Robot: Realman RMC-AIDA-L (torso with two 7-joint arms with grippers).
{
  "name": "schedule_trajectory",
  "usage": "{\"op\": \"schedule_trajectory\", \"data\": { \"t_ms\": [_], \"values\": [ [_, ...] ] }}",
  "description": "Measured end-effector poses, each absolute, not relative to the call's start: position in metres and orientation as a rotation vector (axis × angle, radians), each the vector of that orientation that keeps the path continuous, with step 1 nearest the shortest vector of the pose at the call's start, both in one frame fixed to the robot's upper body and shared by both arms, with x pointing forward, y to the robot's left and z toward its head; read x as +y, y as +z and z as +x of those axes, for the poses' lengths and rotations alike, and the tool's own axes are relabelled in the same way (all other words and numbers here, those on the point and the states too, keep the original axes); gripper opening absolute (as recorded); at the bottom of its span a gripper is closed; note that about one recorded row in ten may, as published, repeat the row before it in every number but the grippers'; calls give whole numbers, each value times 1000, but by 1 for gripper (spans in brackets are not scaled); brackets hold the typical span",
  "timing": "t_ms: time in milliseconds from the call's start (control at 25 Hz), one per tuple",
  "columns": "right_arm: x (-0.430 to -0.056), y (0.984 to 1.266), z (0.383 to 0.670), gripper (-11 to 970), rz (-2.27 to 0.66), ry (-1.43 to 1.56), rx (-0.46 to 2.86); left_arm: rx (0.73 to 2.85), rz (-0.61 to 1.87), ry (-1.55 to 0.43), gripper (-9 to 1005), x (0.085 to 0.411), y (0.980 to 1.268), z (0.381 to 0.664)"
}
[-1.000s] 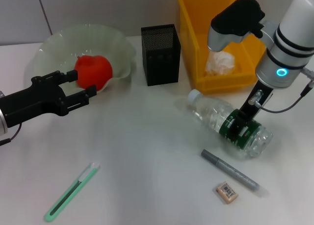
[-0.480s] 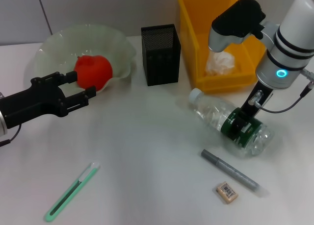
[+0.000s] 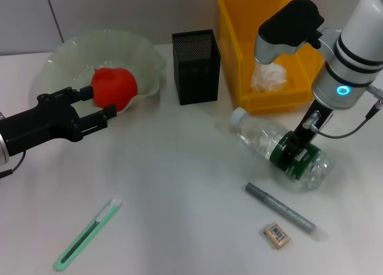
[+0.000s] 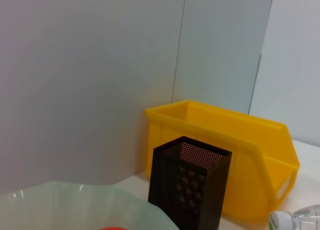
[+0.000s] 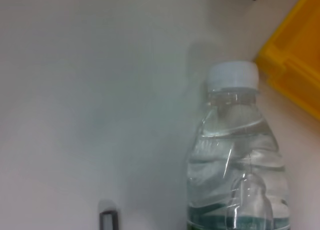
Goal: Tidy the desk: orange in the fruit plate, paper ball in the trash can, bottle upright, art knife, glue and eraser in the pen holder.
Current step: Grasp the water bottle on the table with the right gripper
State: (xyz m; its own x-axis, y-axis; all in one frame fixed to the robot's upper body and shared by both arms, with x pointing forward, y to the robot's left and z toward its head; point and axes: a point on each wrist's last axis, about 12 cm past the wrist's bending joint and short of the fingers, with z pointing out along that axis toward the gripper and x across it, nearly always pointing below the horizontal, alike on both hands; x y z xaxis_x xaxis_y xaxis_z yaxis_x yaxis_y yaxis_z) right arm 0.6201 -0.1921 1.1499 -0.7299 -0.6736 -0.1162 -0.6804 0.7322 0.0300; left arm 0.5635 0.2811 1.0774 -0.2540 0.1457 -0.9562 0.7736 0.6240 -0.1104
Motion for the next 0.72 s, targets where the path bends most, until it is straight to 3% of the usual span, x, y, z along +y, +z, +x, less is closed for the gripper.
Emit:
{"op": "schedule_trajectory", "data": {
  "t_ms": [720],
  "values": [
    [-193,1150,622,783,-1091,97,2825,1753,753,-716,695,280,1078,564]
  ]
}}
